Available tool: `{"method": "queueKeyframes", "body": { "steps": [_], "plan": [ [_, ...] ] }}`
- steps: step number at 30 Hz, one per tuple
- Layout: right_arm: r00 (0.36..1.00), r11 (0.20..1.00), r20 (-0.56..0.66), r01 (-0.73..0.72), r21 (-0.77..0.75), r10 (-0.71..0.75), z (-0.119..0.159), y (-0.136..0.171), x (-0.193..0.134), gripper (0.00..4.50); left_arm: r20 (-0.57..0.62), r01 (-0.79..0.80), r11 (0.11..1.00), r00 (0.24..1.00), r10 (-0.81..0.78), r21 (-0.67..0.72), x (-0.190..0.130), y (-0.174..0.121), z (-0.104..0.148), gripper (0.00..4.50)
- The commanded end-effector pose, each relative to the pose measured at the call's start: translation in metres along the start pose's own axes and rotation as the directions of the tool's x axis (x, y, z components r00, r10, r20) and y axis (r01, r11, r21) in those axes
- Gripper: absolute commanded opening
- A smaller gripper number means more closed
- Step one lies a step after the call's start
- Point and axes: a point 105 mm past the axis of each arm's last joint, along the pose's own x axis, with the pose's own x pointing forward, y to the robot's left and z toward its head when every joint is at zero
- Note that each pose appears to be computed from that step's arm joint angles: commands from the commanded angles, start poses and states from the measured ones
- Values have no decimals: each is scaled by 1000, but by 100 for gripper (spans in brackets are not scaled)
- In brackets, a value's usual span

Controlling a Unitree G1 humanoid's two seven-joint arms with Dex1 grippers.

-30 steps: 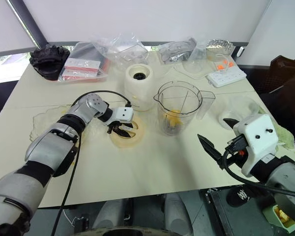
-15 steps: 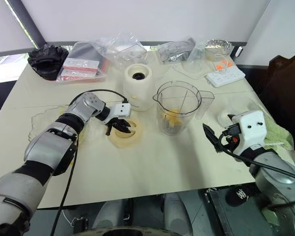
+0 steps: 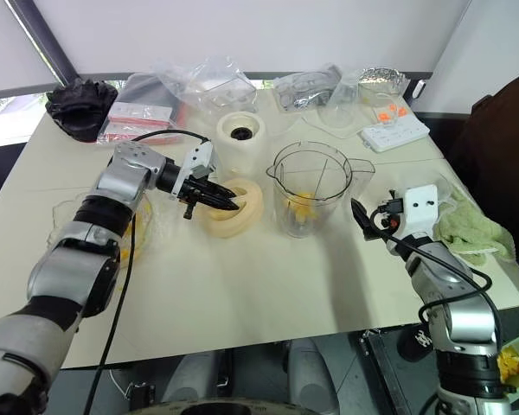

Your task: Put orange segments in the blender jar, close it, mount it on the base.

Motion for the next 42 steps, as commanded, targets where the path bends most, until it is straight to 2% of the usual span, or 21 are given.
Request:
{"method": "queueKeyframes", "body": {
  "steps": [1,13,16,20,21,26,30,36,42],
  "plan": [
    [998,1000,70,1,3,-1,14,-1,10,450,58,-28,998,998,25,52,-12,-6,24,24],
    [995,999,95,-25,37,21,15,4,33,450,91,-107,993,991,102,51,-28,-12,37,24],
    [994,998,110,-32,52,26,16,7,36,360,103,-151,986,984,144,66,-40,-9,44,24],
    [993,997,117,-40,61,32,15,12,35,162,136,-234,971,965,225,57,-64,-2,57,24],
    [992,997,118,-42,63,34,15,13,35,99,146,-253,966,959,243,56,-71,-1,61,24],
    [990,997,132,-57,58,49,20,24,35,94,233,-340,938,919,317,64,-105,5,98,24],
    [983,994,159,-100,48,91,31,41,35,94,289,-350,931,907,307,108,-113,9,128,24],
    [961,976,195,-210,59,195,43,89,28,94,316,-192,947,943,105,258,-95,-16,175,24],
    [958,970,178,-237,55,224,39,112,24,94,287,-40,931,955,-71,362,-65,-40,190,24]
  ]
}}
